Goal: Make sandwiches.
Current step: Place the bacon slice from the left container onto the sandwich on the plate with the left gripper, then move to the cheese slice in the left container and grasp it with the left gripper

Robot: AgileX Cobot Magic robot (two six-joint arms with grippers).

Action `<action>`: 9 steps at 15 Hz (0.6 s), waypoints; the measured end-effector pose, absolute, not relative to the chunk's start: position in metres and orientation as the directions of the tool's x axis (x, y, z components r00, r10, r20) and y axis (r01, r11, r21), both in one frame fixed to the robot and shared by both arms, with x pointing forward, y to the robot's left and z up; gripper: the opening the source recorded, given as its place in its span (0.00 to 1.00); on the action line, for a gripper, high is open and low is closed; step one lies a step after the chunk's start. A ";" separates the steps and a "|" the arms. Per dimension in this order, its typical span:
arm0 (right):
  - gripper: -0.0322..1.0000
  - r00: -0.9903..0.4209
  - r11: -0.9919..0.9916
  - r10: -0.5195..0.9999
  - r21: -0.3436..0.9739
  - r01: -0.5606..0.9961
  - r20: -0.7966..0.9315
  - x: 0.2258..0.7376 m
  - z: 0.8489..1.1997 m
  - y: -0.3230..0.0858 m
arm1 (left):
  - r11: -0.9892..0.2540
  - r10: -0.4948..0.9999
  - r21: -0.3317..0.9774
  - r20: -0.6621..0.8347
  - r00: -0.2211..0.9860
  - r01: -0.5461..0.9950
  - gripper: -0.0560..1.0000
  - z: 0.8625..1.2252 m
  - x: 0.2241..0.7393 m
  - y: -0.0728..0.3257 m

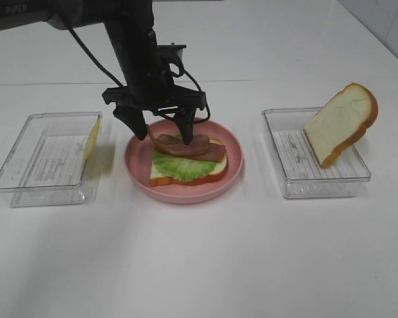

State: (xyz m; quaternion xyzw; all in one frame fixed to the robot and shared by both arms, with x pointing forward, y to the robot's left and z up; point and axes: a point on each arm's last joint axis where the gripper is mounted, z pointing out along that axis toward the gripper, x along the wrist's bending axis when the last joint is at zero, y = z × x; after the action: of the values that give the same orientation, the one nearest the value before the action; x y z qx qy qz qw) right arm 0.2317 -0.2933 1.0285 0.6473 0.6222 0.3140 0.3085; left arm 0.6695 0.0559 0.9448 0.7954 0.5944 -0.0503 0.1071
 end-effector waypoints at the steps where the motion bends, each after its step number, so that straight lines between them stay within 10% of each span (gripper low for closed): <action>1: 0.85 0.028 -0.035 0.999 0.790 0.612 0.023 0.232 1.029 -0.293 | -0.272 0.935 0.122 -0.203 0.292 0.955 0.86 0.947 0.671 0.056; 9: 0.85 0.028 -0.035 0.999 0.790 0.612 0.023 0.232 1.029 -0.293 | -0.295 0.926 0.224 -0.171 0.335 0.929 0.89 0.994 0.666 0.065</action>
State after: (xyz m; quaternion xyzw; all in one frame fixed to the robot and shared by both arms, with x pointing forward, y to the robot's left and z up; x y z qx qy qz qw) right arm 0.2317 -0.2933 1.0285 0.6473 0.6222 0.3140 0.3085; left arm 0.6660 0.0648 0.9943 0.8047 0.5764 -0.0042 0.1422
